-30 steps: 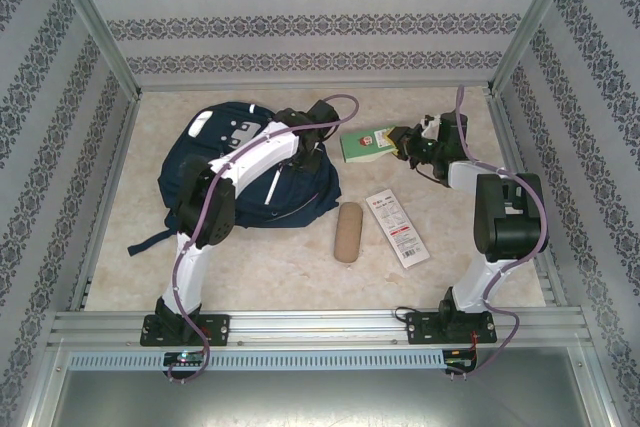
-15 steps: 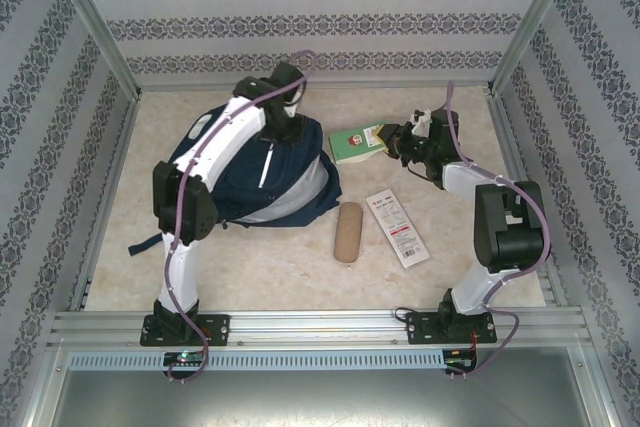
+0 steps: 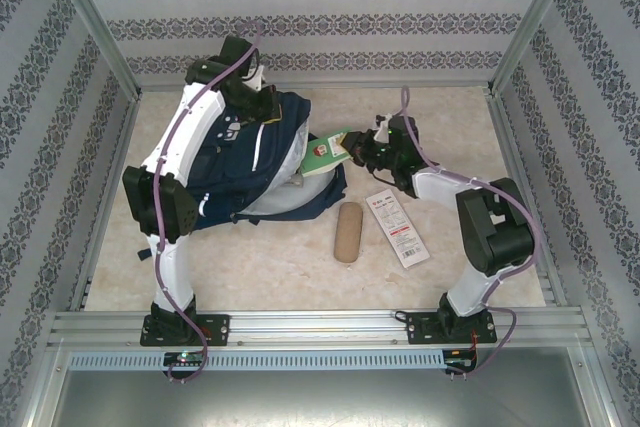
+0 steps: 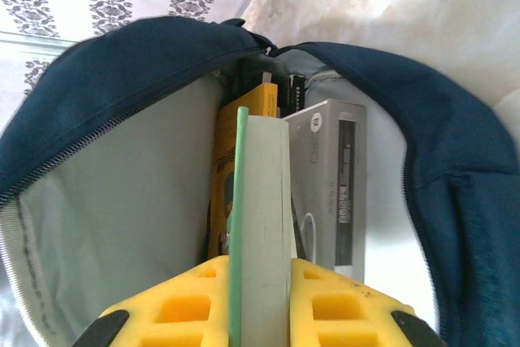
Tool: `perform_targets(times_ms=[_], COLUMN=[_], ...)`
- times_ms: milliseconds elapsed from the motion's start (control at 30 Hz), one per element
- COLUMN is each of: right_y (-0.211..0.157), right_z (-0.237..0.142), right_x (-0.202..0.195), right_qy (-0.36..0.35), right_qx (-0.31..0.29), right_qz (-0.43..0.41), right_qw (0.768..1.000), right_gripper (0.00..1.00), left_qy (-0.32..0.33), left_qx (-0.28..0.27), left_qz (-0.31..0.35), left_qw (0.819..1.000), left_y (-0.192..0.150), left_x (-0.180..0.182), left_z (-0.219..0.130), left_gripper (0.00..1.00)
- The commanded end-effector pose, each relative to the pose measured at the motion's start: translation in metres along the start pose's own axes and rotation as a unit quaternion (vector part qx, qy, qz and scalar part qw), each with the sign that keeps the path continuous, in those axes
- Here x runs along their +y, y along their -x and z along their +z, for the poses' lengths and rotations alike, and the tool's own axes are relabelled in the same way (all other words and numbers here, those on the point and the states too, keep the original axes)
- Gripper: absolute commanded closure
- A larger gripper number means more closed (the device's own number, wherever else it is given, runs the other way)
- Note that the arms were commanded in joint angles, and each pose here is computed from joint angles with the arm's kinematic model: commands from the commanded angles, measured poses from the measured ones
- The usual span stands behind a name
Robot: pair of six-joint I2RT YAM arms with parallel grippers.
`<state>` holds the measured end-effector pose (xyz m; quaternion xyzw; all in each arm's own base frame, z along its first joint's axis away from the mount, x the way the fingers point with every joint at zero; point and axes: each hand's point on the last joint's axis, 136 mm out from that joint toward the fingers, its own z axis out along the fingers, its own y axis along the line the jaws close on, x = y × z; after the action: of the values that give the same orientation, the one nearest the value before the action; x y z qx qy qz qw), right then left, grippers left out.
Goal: Pack books, pencil case, and school supplies into a backpack
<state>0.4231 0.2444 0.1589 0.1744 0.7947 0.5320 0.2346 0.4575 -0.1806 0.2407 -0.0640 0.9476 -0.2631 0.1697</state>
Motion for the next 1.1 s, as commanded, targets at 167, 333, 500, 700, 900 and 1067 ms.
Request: perform_targets(times_ms=[167,333,500,700,900,1067], right_y=[-0.006,-0.018,-0.035,-0.06,-0.06,-0.042], right_z=[0.06,0.088,0.129,0.17,0.153,0.125], right_x=[0.038,0.052,0.048,0.061,0.059,0.056], right_qy=[0.05,0.065,0.068,0.077,0.058,0.041], right_qx=[-0.045,-0.063,-0.057,-0.019,-0.017,-0.028], right_qz=[0.026,0.034,0.062,0.055,0.033,0.016], right_qw=[0.997,0.995,0.994,0.995,0.998,0.999], right_gripper=[1.0,1.0,1.0,0.78,0.43,0.35], left_qy=[-0.126,-0.142,-0.148,-0.147,-0.143,-0.144], left_qx=[-0.09,-0.089,-0.085,-0.082,-0.083,-0.081], left_qz=[0.005,-0.001,-0.007,-0.005,-0.001,-0.002], left_qw=[0.988,0.986,0.985,0.986,0.986,0.986], left_y=[0.036,0.039,0.038,0.037,0.037,0.037], left_x=[-0.057,-0.061,-0.062,-0.059,-0.056,-0.054], left_z=[-0.062,-0.061,-0.058,-0.055,-0.056,-0.054], left_gripper=[1.0,1.0,1.0,1.0,1.0,1.0])
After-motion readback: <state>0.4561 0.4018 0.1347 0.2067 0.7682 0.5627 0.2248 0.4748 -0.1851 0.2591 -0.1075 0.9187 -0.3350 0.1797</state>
